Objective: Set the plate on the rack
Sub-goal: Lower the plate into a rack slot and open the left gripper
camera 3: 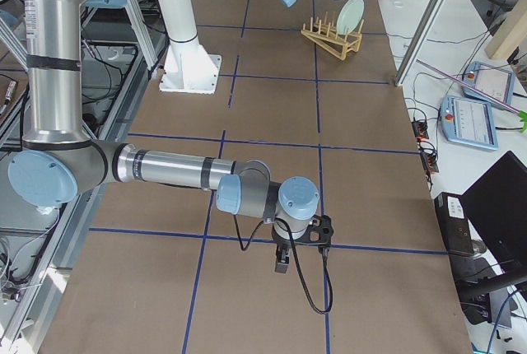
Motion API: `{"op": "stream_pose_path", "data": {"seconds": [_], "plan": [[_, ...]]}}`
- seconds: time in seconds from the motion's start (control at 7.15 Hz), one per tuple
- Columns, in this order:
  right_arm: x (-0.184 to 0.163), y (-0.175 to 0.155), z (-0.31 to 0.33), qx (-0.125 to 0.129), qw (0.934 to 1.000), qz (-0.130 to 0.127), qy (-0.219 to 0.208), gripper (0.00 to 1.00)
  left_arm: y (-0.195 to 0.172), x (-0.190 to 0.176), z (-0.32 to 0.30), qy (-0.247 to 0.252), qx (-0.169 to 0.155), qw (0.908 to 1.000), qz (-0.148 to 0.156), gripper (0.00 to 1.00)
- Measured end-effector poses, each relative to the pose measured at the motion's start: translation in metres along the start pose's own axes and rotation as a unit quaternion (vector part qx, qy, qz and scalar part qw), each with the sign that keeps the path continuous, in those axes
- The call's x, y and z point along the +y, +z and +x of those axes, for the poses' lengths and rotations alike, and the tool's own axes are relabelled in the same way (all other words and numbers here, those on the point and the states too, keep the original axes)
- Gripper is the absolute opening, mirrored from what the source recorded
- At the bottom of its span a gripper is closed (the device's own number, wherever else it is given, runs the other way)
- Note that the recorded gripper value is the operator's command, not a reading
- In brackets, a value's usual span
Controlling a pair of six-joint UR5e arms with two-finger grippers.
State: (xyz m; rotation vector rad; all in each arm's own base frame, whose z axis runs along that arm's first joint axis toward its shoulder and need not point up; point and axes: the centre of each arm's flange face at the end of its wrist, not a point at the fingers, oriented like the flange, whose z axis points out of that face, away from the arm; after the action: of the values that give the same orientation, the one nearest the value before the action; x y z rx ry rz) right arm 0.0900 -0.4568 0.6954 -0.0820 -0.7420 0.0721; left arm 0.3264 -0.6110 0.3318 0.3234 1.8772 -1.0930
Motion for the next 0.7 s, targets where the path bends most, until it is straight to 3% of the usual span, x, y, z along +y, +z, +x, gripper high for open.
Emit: {"op": "stream_pose_path", "data": {"seconds": [0.7], "plan": [[0.0000,-0.0001,0.0000,0.000,1.0000,0.000,0.000,1.00,-0.0016,0.0005,0.0013,0.019,0.000,0.9998,-0.003,1.00]]}}
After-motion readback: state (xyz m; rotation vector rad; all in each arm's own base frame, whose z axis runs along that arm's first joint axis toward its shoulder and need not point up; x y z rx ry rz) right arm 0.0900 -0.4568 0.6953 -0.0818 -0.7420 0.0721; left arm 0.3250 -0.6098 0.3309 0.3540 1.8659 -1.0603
